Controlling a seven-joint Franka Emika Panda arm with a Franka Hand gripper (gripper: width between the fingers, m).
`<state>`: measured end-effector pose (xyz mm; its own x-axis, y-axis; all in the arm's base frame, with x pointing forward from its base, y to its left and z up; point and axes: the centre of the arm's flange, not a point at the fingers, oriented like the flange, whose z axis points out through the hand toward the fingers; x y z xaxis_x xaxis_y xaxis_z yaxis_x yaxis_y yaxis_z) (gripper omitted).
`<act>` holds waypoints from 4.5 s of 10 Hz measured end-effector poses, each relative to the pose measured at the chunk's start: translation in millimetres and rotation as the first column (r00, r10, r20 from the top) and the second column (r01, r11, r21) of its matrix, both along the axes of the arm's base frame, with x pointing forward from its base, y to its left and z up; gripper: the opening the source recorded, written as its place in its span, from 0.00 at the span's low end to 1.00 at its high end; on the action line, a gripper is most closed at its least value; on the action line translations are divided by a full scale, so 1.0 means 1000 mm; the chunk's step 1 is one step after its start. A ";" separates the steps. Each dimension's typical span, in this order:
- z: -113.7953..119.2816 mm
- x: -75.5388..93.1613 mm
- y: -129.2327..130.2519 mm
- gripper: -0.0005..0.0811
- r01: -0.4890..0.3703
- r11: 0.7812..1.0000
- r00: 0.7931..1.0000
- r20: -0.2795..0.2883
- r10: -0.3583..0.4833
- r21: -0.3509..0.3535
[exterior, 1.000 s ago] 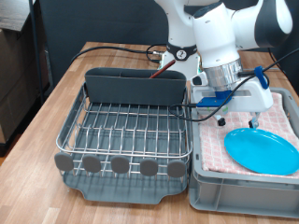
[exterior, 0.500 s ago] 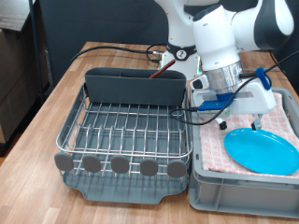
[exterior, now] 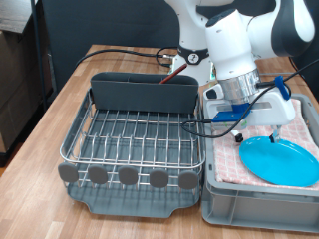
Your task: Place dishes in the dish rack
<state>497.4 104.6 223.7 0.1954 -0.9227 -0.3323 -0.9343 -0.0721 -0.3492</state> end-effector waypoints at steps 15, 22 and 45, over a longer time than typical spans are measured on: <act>0.011 0.006 -0.004 0.05 0.041 0.997 0.999 -0.021 -0.042 -0.072; 0.066 0.002 -0.016 0.03 -0.004 0.975 0.996 -0.092 -0.017 -0.222; 0.233 -0.007 -0.127 0.03 -0.529 0.480 0.848 -0.456 0.270 -0.700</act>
<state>490.9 -22.1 456.5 0.6440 -0.6673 0.3742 -0.7646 -0.5785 0.2842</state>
